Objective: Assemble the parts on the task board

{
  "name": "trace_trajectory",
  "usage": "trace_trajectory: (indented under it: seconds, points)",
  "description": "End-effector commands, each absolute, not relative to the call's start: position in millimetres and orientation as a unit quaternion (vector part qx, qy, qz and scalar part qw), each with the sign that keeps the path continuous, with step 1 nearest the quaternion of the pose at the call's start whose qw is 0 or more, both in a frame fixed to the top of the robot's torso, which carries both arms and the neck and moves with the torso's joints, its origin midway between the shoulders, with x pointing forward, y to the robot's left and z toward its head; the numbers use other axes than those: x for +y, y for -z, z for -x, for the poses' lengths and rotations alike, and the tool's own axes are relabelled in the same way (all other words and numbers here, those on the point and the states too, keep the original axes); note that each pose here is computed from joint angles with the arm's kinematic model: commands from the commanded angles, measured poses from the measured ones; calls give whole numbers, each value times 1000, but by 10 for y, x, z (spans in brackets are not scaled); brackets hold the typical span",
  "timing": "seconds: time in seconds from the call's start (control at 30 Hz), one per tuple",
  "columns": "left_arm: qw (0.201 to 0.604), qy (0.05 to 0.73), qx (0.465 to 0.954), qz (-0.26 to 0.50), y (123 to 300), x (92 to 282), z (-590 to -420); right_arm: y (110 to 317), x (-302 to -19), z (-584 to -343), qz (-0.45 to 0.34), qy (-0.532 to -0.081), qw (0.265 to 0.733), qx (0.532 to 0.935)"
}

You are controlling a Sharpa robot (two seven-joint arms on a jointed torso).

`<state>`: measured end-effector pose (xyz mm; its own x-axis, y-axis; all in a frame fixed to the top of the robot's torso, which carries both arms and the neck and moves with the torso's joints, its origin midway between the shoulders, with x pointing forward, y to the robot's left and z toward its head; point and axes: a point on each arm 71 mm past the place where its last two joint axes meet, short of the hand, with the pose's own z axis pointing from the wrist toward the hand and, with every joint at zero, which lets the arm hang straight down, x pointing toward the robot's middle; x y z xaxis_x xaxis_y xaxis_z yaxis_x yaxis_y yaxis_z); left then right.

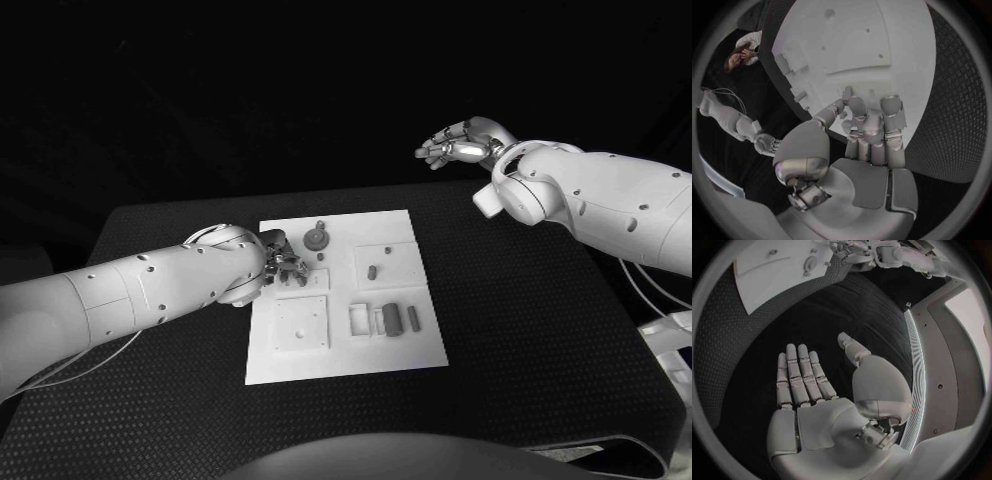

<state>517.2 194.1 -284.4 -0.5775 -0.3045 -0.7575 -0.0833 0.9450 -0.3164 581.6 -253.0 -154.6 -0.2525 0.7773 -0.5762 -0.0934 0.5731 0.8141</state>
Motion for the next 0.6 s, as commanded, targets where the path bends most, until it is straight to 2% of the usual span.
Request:
trace_trajectory:
  seconds: [0.03, 0.3, 0.6]
  points:
    - [449, 136, 875, 117, 2855, 1928, -5155, 1545, -2521, -5812, -245, -395, 556, 690]
    - [463, 156, 860, 147, 2828, 1940, -5170, 1546, -2521, -5813, -245, -395, 555, 689]
    - [479, 163, 850, 146, 2801, 1914, -5176, 1545, -2522, -5812, -245, -395, 555, 689]
